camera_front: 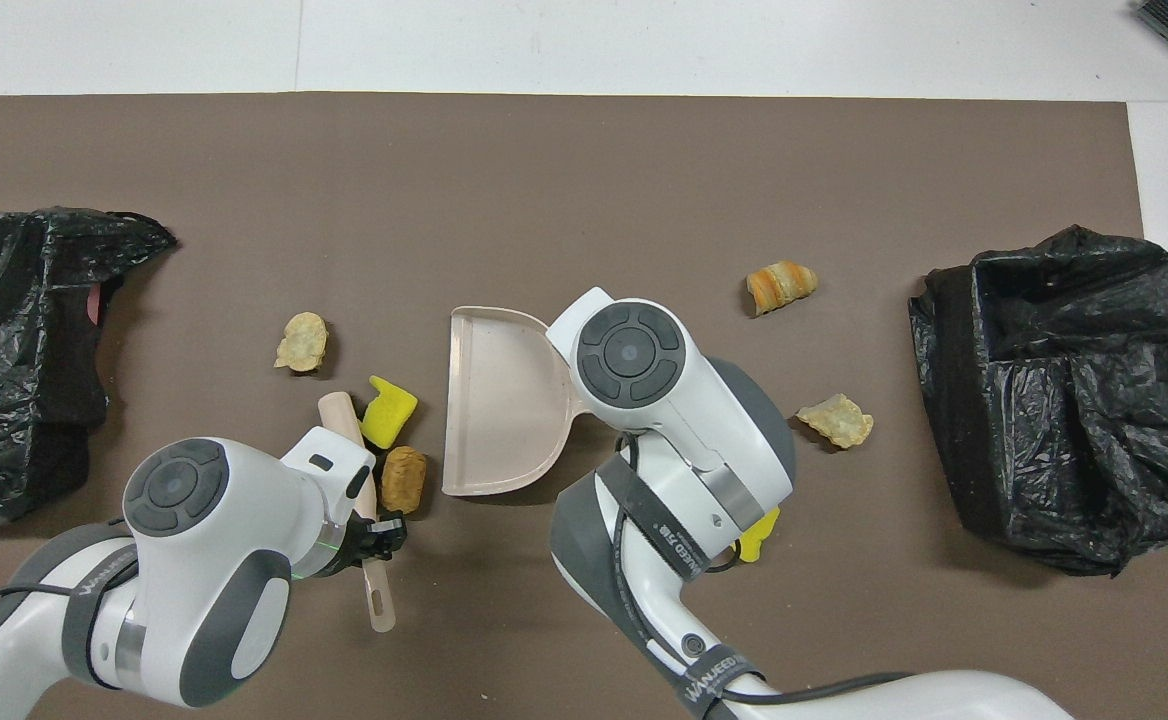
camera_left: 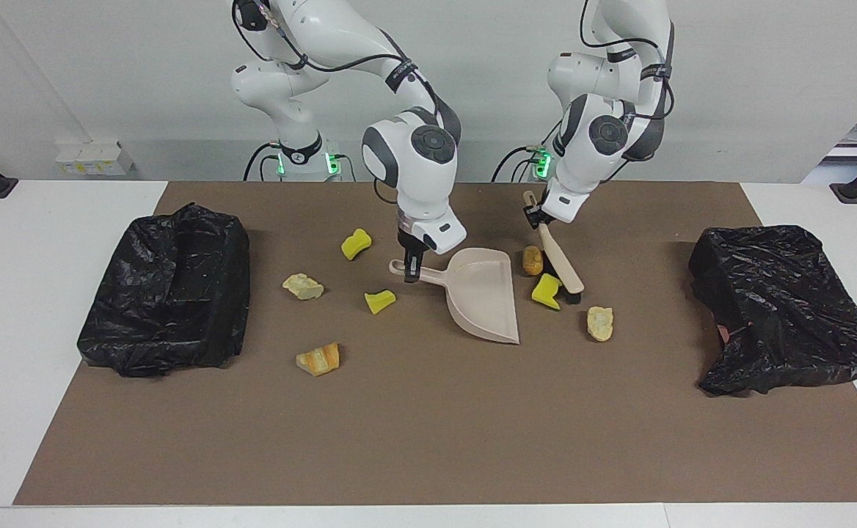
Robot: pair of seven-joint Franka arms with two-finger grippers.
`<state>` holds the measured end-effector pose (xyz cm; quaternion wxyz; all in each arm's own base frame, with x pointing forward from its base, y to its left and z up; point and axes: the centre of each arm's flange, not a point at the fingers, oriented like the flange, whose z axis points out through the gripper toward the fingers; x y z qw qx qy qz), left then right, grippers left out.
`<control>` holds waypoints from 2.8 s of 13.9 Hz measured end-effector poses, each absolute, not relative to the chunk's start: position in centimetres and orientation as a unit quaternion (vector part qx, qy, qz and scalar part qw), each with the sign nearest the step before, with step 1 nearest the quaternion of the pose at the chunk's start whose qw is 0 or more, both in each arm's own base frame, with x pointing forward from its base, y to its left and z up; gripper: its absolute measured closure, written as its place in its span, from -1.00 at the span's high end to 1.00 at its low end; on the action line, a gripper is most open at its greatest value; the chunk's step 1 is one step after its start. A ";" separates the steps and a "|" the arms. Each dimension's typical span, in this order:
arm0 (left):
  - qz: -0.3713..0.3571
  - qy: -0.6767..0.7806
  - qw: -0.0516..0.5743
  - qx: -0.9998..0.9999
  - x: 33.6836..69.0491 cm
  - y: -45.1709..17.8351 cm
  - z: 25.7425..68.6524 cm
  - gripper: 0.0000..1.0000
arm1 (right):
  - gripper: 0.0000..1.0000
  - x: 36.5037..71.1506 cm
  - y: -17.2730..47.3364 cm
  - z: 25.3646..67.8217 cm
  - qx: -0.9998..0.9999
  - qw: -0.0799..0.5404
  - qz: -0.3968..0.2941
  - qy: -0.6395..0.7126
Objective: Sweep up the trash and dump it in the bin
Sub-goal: 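Sweep the yellow sponge and bread into the dustpan with the left gripper, then sweep the nearby bread piece into the dustpan with the left gripper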
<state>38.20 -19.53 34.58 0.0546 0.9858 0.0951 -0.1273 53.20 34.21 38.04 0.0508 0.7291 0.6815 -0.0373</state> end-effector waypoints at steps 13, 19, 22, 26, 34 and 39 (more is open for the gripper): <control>-0.103 0.022 0.190 0.976 44.5 -21.9 40.3 -0.48 | -0.34 53.1 34.1 37.7 0.729 0.051 -0.041 0.682; -0.072 0.035 0.092 0.993 48.0 -12.8 40.8 -0.48 | -0.34 53.3 34.3 37.8 0.729 0.051 -0.029 0.682; -0.068 0.048 0.038 0.996 49.2 -7.5 39.6 -0.48 | -0.34 53.1 34.5 37.7 0.752 0.043 -0.023 0.657; -0.088 0.030 0.028 0.995 50.2 -5.1 36.2 -0.48 | -0.34 52.6 34.6 37.0 0.770 0.025 -0.027 0.637; -0.103 -0.095 0.036 0.990 47.5 -18.1 34.6 -0.48 | -0.34 52.4 34.7 36.7 0.763 0.023 -0.030 0.646; -0.103 -0.169 0.040 0.979 45.0 -23.9 34.9 -0.48 | -0.34 52.4 34.7 36.7 0.759 0.023 -0.030 0.649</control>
